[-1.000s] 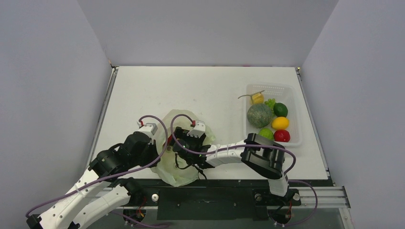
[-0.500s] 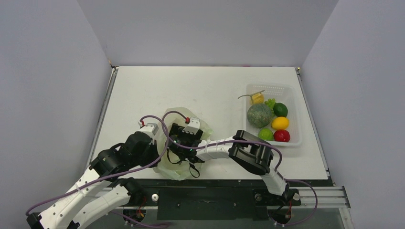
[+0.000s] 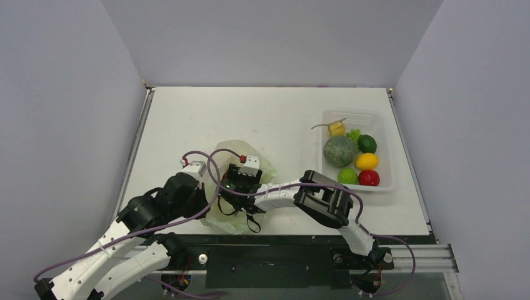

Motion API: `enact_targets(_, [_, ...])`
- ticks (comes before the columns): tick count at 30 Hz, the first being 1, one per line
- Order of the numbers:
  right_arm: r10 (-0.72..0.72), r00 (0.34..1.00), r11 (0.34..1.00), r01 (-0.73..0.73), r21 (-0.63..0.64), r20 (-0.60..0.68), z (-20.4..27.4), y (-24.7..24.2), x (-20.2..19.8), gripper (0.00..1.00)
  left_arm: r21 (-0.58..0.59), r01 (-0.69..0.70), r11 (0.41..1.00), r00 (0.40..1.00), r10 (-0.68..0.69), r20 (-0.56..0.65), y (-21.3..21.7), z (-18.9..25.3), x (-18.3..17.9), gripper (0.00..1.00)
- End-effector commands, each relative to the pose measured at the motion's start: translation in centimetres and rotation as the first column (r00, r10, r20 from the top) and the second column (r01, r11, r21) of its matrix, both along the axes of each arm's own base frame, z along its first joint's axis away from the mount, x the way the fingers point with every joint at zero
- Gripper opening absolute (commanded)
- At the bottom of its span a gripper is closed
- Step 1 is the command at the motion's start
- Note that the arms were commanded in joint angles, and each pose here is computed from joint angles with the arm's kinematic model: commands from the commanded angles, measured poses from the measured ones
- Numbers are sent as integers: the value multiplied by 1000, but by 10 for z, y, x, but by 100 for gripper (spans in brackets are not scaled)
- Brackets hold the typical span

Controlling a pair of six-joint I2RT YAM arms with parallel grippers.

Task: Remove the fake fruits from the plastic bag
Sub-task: Take out the fake fruit from the plastic bag.

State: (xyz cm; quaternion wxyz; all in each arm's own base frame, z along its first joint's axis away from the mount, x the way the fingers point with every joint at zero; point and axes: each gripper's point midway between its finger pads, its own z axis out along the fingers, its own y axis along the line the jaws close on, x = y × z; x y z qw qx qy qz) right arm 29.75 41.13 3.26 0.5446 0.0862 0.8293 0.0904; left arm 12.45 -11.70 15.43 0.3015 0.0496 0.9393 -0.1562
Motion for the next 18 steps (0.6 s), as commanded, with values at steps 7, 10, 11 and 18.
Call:
enact_targets(7, [215,970,971,-225,85,112,71,16,-20,21,-16,-7,1000,1000,8,24,-4,5,5,0])
enact_targets(10, [282,954,954,-290,76,106,77,16,-28,13,-19,-3,1000,1000,3,28,-4,6,4,0])
enact_targets(11, [298,948,950,-306,64,108,80,14,-30,6,-20,-2,1000,1000,2,31,-5,6,4,0])
enact_targets(18, [504,862,858,-507,84,55,79,22,-56,0,-20,-15,1000,999,15,37,-3,7,5,0])
